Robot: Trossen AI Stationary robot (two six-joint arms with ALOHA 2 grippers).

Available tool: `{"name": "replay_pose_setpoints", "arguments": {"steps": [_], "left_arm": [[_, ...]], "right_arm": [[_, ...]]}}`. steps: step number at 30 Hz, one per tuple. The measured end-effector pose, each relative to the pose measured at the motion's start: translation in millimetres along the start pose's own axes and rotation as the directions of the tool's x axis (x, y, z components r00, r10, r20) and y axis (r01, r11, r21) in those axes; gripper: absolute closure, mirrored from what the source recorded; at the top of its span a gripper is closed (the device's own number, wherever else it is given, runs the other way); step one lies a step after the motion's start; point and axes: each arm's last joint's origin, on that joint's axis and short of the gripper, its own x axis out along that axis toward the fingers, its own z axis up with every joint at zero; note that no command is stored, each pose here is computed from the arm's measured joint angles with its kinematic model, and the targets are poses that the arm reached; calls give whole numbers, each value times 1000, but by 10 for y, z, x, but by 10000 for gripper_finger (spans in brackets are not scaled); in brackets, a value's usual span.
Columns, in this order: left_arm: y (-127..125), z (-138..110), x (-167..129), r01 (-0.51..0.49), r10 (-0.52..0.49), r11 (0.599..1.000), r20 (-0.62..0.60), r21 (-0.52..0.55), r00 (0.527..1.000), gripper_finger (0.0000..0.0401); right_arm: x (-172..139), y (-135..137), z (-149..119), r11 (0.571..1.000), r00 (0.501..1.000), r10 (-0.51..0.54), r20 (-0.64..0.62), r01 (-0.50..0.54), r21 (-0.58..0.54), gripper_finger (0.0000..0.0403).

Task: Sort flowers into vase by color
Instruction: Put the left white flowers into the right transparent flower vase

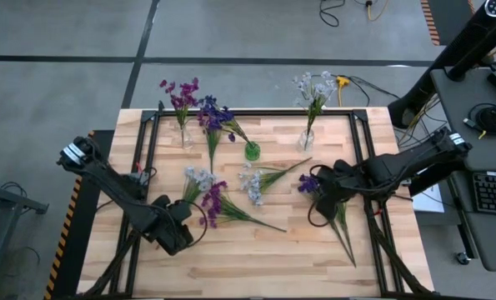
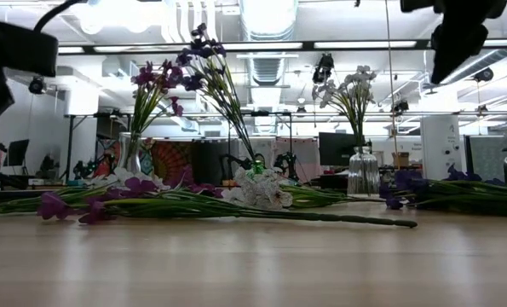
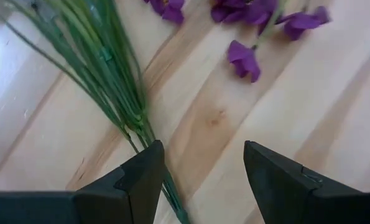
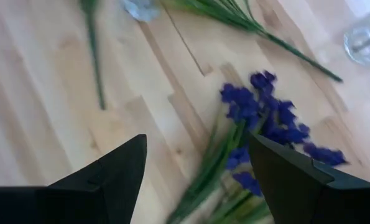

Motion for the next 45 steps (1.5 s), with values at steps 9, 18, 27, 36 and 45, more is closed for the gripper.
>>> {"name": "replay_pose_setpoints", "arguments": {"steps": [9,18,27,36,45], "left_arm": [[2,-67,206,-173,172,983,-31,-56,985,198],[3,-33,374,-253,251,965,-35,-65,967,227],[116,-23,520,-310,305,942,-59,-127,951,317],[121,-30,522,-308,299,935,-76,-176,951,397],[108,-3,413,-260,251,947,-72,-190,965,401]], "right_arm": [[47,108,85,997,995,54,82,-49,-56,131],[158,203,139,991,993,67,96,-55,-124,131],[183,224,150,987,993,70,99,-54,-152,131],[183,224,151,986,993,69,100,-53,-159,131],[183,220,156,986,992,55,115,-36,-162,131]]}}
